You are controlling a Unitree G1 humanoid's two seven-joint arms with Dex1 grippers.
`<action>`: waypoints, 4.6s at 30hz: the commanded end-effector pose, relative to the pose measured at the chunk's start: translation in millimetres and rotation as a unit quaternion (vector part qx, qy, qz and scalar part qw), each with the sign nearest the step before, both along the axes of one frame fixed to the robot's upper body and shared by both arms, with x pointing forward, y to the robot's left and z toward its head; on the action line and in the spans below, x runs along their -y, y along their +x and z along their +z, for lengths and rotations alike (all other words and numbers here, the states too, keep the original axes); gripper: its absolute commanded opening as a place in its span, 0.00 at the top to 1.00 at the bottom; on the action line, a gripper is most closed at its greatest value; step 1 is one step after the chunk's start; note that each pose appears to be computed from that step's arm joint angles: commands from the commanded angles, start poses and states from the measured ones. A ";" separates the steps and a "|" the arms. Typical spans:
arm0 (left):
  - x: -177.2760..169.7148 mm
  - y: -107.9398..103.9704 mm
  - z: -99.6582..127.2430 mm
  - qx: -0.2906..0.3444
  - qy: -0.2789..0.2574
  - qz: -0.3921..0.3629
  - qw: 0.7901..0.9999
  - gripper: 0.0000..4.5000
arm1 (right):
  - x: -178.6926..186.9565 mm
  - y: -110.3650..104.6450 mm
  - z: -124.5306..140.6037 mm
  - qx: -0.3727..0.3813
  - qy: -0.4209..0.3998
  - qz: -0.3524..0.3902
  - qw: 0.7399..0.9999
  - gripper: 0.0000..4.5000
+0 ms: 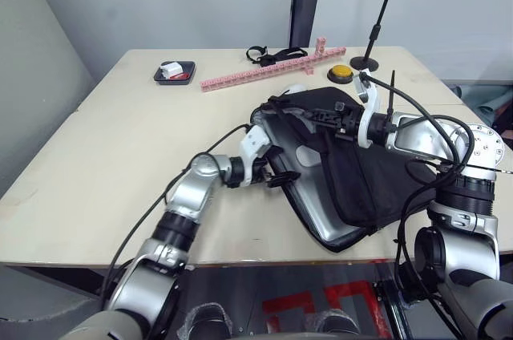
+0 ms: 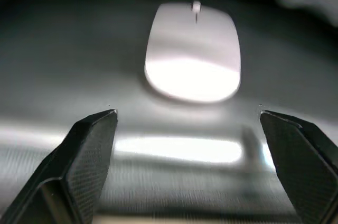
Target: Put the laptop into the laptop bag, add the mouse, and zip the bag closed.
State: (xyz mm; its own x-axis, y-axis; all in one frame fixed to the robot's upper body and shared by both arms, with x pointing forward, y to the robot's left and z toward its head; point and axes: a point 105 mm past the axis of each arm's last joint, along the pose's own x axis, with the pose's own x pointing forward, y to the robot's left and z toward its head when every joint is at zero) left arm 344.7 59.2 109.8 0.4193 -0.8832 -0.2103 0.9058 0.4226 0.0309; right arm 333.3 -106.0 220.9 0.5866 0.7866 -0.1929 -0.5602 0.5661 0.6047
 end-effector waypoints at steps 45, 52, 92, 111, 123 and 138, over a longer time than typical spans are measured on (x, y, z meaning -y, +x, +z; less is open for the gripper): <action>-226.7 -64.7 83.3 0.012 0.127 0.186 0.974 0.00 | 33.8 -31.4 8.7 0.313 -0.289 0.317 0.847 0.00; -260.2 -66.7 122.3 0.032 0.134 0.219 0.966 0.00 | 129.1 -23.2 50.3 0.286 -0.412 0.188 0.845 0.00; -243.0 -51.0 112.6 -0.044 0.036 0.183 0.981 0.00 | 17.1 -68.1 94.8 0.488 -0.123 0.216 0.837 0.00; -119.2 42.9 50.0 -0.121 -0.110 0.142 0.976 0.00 | 23.1 -70.0 68.4 0.461 -0.190 0.209 0.841 0.00; -74.9 78.6 16.4 -0.152 -0.121 0.148 0.970 0.00 | 28.2 -73.6 60.5 0.451 -0.225 0.199 0.840 0.00; -64.7 81.5 5.1 -0.163 -0.122 0.151 0.967 0.50 | 28.7 -75.3 58.0 0.448 -0.236 0.200 0.839 0.00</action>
